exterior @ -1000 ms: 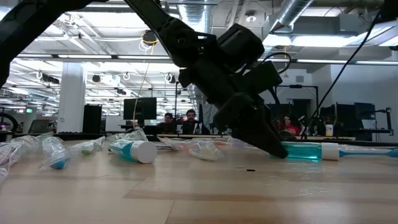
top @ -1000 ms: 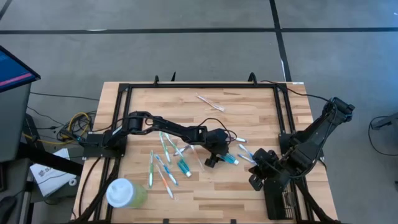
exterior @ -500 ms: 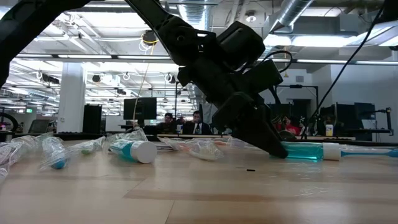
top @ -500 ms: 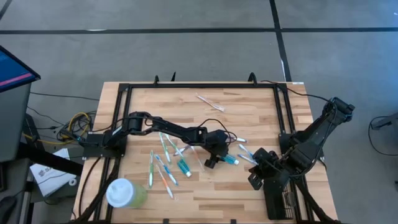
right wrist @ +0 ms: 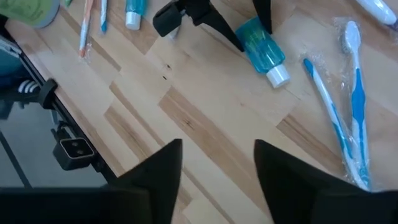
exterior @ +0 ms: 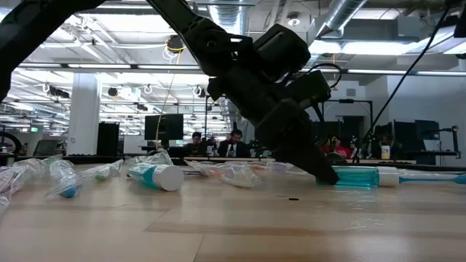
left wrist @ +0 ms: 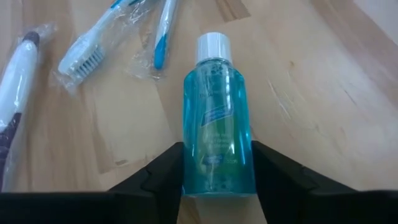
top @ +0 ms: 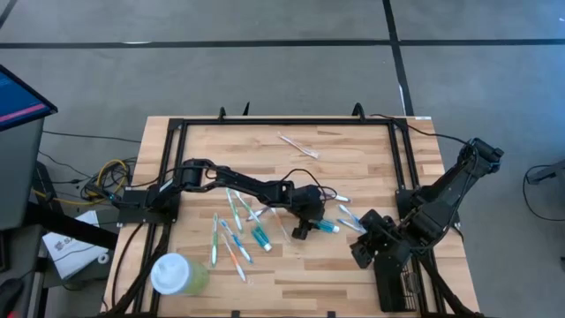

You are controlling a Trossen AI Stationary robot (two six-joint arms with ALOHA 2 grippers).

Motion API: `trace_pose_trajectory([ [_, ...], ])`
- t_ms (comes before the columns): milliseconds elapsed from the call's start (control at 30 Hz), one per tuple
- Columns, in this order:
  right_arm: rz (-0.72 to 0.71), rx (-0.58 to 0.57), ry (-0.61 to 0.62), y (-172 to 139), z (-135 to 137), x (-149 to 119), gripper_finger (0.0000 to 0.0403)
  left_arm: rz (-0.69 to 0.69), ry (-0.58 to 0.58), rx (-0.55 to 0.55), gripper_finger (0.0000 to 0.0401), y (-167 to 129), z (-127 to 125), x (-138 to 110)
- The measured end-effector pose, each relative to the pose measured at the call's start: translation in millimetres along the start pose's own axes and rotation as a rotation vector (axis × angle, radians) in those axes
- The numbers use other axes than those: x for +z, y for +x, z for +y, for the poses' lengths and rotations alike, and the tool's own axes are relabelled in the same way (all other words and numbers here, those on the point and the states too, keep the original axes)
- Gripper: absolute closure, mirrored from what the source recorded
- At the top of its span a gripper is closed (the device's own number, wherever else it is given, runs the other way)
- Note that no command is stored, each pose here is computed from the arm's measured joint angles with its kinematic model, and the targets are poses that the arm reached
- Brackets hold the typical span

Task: Pick & Place toothbrushing station
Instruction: Put the right blue mouthwash bottle into the black organizer

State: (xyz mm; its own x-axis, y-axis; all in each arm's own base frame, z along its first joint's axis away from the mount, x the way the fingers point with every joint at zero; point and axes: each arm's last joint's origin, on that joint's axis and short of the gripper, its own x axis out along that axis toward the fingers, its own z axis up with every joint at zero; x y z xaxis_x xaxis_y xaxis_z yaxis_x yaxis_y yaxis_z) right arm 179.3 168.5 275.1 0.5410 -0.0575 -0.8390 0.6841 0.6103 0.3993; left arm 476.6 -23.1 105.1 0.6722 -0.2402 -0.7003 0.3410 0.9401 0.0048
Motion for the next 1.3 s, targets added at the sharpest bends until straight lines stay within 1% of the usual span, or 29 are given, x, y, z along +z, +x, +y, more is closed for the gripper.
trace_pose_trajectory([
  [133,-0.005,0.003,0.054,-0.7,-0.3,2.7,0.0171,0.008,-0.022,0.011,0.0254,-4.3,-1.6,2.4],
  [267,-0.032,0.021,0.105,-4.8,-1.8,7.9,0.0164,-0.026,-0.056,0.041,0.0254,-14.5,-1.1,13.0],
  [367,-0.061,0.044,0.152,-11.1,-4.2,12.6,0.0167,-0.058,-0.082,0.058,0.0253,-24.6,-0.8,22.6],
  [500,-0.135,0.082,0.248,-18.6,-7.2,21.2,0.0178,-0.086,-0.11,0.068,0.0254,-39.4,-1.2,33.7],
  [700,-0.231,0.151,0.411,-32.0,-14.0,37.0,0.0194,-0.17,-0.126,0.111,0.0254,-69.0,-1.8,56.4],
  [867,-0.285,0.206,0.545,-42.3,-20.4,48.2,0.0199,-0.24,-0.119,0.16,0.0253,-99.2,-3.9,75.4],
  [933,-0.3,0.222,0.57,-46.0,-23.0,52.2,0.0198,-0.257,-0.116,0.173,0.0253,-109.7,-5.7,80.9],
  [1100,-0.319,0.241,0.567,-52.7,-27.8,59.8,0.0192,-0.274,-0.105,0.192,0.0253,-135.8,-11.9,91.3],
  [1300,-0.331,0.258,0.607,-55.2,-30.0,67.4,0.0182,-0.295,-0.105,0.231,0.0254,-159.7,-17.2,91.9],
])
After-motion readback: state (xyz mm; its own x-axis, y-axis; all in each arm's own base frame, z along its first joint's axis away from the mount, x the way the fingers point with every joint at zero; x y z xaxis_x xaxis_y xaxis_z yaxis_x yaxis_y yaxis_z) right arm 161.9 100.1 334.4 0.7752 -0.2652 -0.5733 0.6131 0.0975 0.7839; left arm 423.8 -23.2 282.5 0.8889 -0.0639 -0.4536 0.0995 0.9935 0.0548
